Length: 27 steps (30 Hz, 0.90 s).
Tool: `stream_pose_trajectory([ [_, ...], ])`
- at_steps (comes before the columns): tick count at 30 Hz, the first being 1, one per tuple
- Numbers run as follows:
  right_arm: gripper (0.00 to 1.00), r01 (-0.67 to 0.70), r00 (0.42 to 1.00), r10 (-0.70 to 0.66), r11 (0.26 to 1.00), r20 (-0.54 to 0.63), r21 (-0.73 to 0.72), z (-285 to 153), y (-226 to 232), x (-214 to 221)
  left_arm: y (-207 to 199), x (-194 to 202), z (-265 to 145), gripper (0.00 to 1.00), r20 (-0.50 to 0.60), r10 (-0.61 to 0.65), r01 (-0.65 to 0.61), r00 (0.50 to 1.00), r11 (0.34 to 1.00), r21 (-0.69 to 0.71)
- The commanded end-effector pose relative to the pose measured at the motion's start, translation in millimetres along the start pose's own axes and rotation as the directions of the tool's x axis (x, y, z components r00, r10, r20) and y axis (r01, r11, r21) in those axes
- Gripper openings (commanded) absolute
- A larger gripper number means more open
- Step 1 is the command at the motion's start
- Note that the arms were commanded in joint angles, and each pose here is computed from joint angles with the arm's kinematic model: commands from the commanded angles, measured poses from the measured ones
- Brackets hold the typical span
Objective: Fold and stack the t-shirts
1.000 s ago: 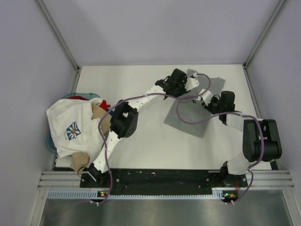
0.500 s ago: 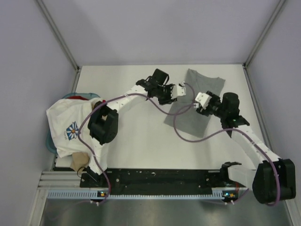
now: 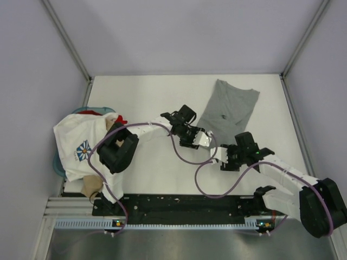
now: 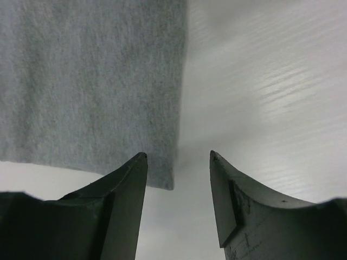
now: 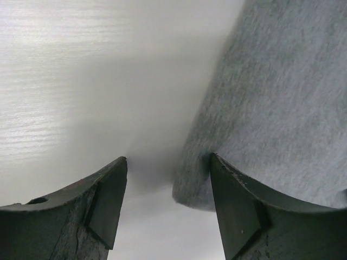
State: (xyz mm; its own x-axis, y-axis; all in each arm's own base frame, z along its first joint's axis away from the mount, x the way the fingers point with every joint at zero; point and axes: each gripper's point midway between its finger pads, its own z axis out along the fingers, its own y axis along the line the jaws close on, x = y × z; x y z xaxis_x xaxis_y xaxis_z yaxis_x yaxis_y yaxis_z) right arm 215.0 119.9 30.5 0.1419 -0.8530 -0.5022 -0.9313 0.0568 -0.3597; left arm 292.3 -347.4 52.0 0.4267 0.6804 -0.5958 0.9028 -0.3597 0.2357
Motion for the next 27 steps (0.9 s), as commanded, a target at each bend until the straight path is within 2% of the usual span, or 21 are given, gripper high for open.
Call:
stream_pose_trajectory([
  [1, 0.63, 0.024, 0.998, -0.024, 1.000, -0.054, 0.009, 7, -10, 5, 28, 2, 2, 0.54, -0.019, 0.069, -0.071, 0.997, 0.989, -0.130],
  [8, 0.60, 0.023, 0.995, -0.017, 0.998, -0.099, 0.062, 5, -17, 13, 17, 20, 13, 0.52, -0.075, 0.093, -0.101, 0.993, 0.989, -0.106],
  [12, 0.50, 0.016, 0.994, -0.011, 0.999, -0.107, 0.049, 5, -13, 16, 17, 20, 19, 0.52, -0.065, 0.094, -0.100, 0.993, 0.990, -0.098],
  [14, 0.41, 0.014, 0.993, -0.008, 0.999, -0.120, 0.046, 3, -12, 18, 19, 21, 23, 0.49, -0.070, 0.100, -0.106, 0.993, 0.989, -0.101],
  [17, 0.28, 0.022, 0.992, -0.018, 0.999, -0.123, 0.034, 3, -9, 19, 19, 26, 27, 0.33, -0.090, 0.094, -0.103, 0.992, 0.990, -0.100],
  [20, 0.14, 0.020, 0.994, -0.018, 1.000, -0.104, 0.019, 5, -5, 16, 11, 33, 28, 0.01, -0.117, 0.096, -0.105, 0.988, 0.991, -0.079],
  [23, 0.00, -0.006, 0.997, 0.005, 1.000, -0.077, -0.008, 1, -5, 2, 6, 34, 19, 0.00, -0.139, 0.050, -0.062, 0.989, 0.994, -0.085],
  [27, 0.00, -0.027, 0.999, 0.026, 0.995, -0.020, -0.098, -14, 16, -23, -9, 21, -9, 0.00, -0.139, -0.046, 0.035, 0.989, 0.996, -0.081],
])
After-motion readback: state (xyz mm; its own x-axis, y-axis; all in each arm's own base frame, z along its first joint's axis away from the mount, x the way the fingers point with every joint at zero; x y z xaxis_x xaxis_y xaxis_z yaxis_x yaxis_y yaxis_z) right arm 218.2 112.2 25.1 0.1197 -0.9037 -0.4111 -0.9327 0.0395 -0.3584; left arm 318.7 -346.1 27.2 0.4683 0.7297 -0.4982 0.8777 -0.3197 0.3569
